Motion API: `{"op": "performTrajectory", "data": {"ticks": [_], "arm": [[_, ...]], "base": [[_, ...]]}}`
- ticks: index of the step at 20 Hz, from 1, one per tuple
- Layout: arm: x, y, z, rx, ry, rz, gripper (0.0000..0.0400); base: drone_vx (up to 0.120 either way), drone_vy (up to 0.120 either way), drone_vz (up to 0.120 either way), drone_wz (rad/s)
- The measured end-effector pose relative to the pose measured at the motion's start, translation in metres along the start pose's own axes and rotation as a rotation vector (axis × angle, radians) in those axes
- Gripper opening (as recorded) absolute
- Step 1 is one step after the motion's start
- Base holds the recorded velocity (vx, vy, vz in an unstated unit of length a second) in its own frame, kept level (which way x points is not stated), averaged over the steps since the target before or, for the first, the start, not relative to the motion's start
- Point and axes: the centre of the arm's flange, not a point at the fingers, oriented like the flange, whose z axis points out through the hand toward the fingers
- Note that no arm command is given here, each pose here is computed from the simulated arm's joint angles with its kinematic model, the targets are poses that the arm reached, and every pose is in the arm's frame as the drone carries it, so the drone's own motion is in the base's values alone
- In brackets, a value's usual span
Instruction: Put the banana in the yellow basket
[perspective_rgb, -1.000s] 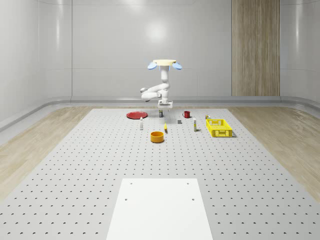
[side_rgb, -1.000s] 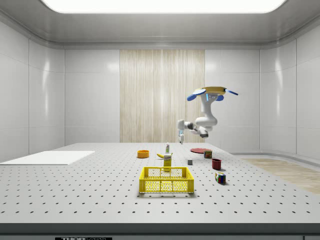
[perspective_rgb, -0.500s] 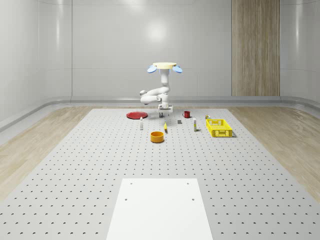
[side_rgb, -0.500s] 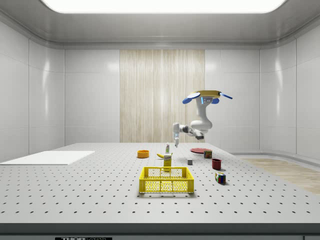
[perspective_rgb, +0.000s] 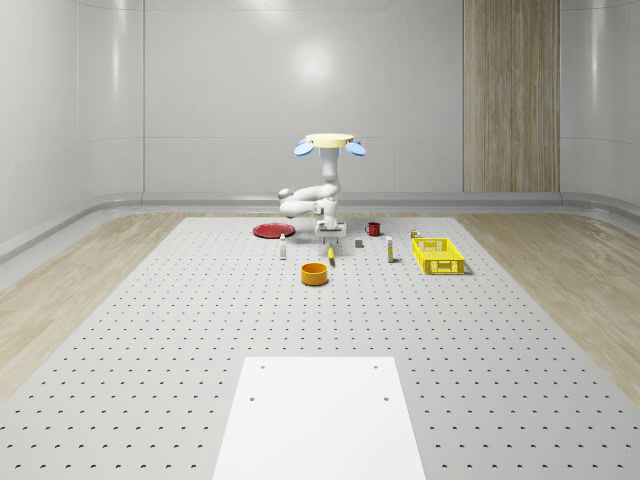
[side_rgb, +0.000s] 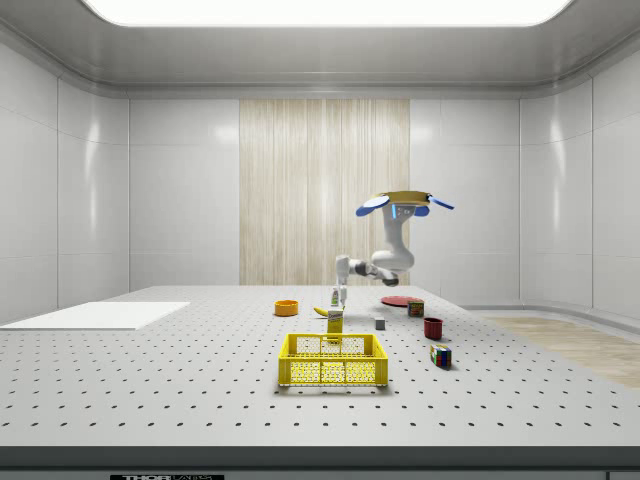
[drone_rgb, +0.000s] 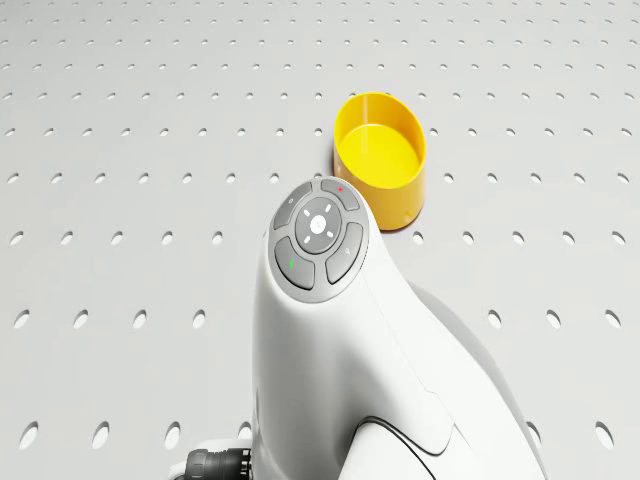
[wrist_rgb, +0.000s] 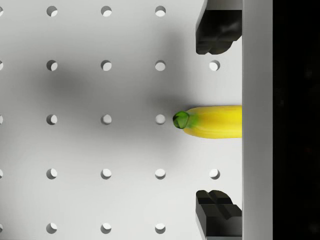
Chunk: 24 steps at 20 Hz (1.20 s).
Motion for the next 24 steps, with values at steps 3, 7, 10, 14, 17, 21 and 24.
{"op": "performTrajectory", "data": {"ticks": [3, 7, 10, 14, 17, 21, 24], "arm": [[0.000, 0.000, 0.000, 0.000, 0.000, 0.000, 0.0400], [0.000, 0.000, 0.000, 0.000, 0.000, 0.000, 0.0400], [0.000, 0.000, 0.000, 0.000, 0.000, 0.000, 0.0400], [0.000, 0.000, 0.000, 0.000, 0.000, 0.000, 0.0400], [0.000, 0.000, 0.003, 0.000, 0.000, 0.000, 0.0400], [0.000, 0.000, 0.016, 0.000, 0.000, 0.000, 0.0400], [0.000, 0.000, 0.024, 0.000, 0.000, 0.000, 0.0400]], "base": [[0.120, 0.000, -0.120, 0.000], [0.120, 0.000, 0.000, 0.000], [0.120, 0.000, 0.000, 0.000], [0.110, 0.000, 0.000, 0.000], [0.000, 0.000, 0.000, 0.000], [0.000, 0.000, 0.000, 0.000], [0.000, 0.000, 0.000, 0.000]]}}
